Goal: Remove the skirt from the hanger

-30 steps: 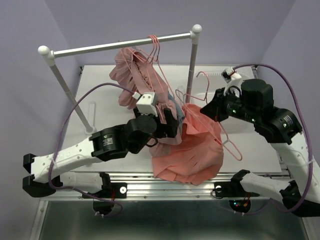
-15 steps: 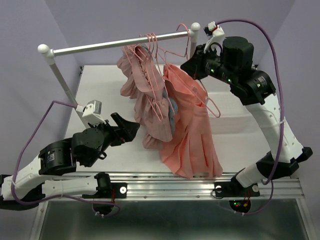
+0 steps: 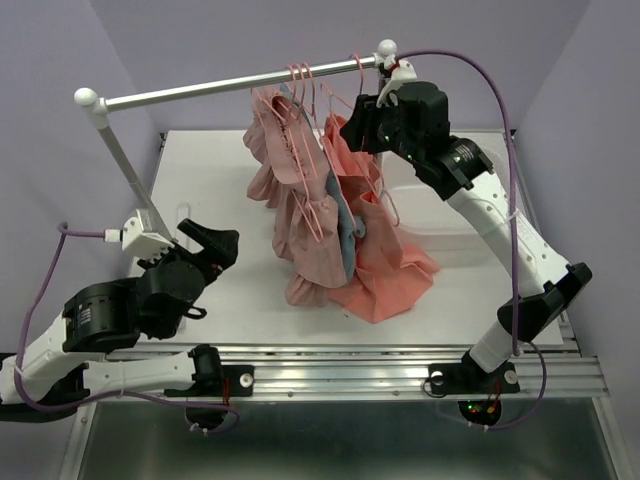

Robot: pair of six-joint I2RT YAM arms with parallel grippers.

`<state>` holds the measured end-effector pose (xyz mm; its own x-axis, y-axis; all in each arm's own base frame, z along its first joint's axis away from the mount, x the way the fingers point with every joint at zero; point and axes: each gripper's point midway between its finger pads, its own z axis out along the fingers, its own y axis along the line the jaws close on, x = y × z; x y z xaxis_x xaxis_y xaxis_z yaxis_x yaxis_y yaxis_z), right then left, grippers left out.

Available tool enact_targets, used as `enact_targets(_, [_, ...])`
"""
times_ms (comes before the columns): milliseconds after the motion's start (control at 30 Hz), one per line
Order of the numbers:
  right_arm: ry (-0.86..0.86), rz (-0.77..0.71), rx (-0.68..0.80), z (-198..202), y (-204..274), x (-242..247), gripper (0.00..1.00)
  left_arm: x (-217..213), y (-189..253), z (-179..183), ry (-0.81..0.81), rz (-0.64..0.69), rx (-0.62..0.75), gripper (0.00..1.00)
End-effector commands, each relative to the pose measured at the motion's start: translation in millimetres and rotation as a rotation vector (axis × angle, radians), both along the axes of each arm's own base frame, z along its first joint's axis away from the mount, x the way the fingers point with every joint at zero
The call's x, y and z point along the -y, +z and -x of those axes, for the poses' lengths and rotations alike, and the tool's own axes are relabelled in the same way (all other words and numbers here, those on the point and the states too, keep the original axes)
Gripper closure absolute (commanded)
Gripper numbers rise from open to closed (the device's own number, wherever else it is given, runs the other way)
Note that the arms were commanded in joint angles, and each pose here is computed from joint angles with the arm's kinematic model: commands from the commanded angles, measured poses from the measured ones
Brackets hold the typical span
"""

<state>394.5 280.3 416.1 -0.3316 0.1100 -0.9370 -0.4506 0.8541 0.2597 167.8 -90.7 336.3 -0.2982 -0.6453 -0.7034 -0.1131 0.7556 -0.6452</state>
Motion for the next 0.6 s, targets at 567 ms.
enact_targets(567, [-0.145,-0.11,0.124,111,8,106,0.0,19,-30,-128,0.001,-0.222,-0.063,0.01])
